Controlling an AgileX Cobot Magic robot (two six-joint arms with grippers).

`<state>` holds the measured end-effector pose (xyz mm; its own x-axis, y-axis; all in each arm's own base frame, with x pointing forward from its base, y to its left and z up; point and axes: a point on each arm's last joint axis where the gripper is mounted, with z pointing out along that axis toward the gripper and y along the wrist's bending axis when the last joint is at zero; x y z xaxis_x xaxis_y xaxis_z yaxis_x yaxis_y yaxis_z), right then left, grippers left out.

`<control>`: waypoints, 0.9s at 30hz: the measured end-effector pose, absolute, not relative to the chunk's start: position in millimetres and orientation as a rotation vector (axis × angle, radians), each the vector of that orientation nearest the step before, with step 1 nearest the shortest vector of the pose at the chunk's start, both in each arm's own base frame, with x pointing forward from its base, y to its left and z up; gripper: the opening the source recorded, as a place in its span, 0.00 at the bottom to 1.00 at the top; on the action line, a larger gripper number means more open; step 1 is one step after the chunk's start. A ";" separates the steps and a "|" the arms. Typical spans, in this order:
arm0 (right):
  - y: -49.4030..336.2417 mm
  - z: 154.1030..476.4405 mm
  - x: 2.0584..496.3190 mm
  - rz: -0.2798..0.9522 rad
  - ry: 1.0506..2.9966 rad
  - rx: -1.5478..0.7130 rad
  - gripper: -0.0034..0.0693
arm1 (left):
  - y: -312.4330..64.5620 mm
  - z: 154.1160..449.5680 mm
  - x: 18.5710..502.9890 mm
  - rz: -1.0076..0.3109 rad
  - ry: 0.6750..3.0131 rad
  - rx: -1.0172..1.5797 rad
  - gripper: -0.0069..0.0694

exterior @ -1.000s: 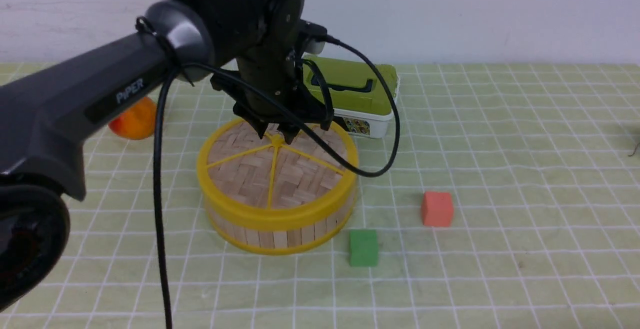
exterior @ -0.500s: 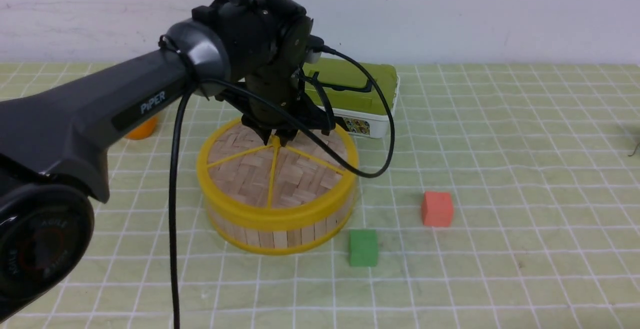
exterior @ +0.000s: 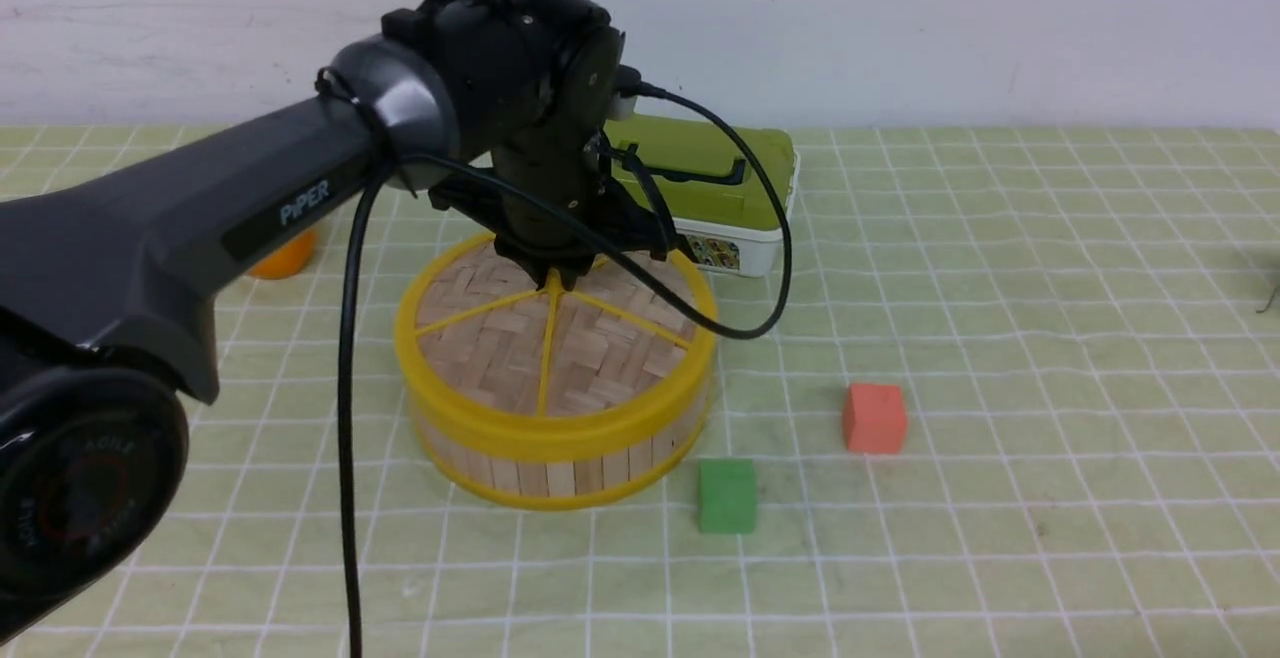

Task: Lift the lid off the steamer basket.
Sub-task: Use the left arm to lift the lid of the steamer, then use the left arm to place the steamer lid on the table

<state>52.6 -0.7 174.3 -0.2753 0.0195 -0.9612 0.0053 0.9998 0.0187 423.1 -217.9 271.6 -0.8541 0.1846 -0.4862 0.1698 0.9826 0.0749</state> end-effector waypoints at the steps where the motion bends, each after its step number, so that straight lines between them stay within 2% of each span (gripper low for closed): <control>1: -0.7 174.3 52.6 0.014 1.850 0.018 0.38 | -217.6 275.7 422.2 0.034 2.612 0.246 0.23; 6: -0.7 174.3 52.6 0.014 1.850 0.018 0.38 | -211.7 316.1 411.8 0.000 2.543 0.252 0.23; 9: -0.7 174.3 52.6 0.014 1.850 0.018 0.38 | -200.2 354.7 394.0 -0.002 2.488 0.266 0.23; 10: -0.7 174.3 52.6 0.014 1.850 0.018 0.38 | -199.2 357.0 392.7 0.001 2.484 0.268 0.23; 12: -0.7 174.3 52.6 0.014 1.850 0.018 0.38 | -182.2 385.8 377.7 0.035 2.445 0.260 0.23; 13: -0.7 174.3 52.6 0.014 1.850 0.018 0.38 | -180.6 388.2 376.6 0.034 2.442 0.257 0.23; 16: -0.7 174.3 52.6 0.014 1.850 0.018 0.38 | -140.8 409.1 364.1 0.070 2.418 0.169 0.23; 20: -0.7 174.3 52.6 0.014 1.850 0.018 0.38 | -70.8 396.0 355.2 0.159 2.449 -0.035 0.23; 22: -0.7 174.3 52.6 0.014 1.850 0.018 0.38 | -38.8 377.0 348.2 0.205 2.477 -0.147 0.23; 24: -0.7 174.3 52.6 0.014 1.850 0.018 0.38 | -24.0 363.0 343.6 0.224 2.505 -0.212 0.23; 27: -0.7 174.3 52.6 0.014 1.850 0.018 0.38 | -1.9 325.3 334.4 0.239 2.551 -0.310 0.23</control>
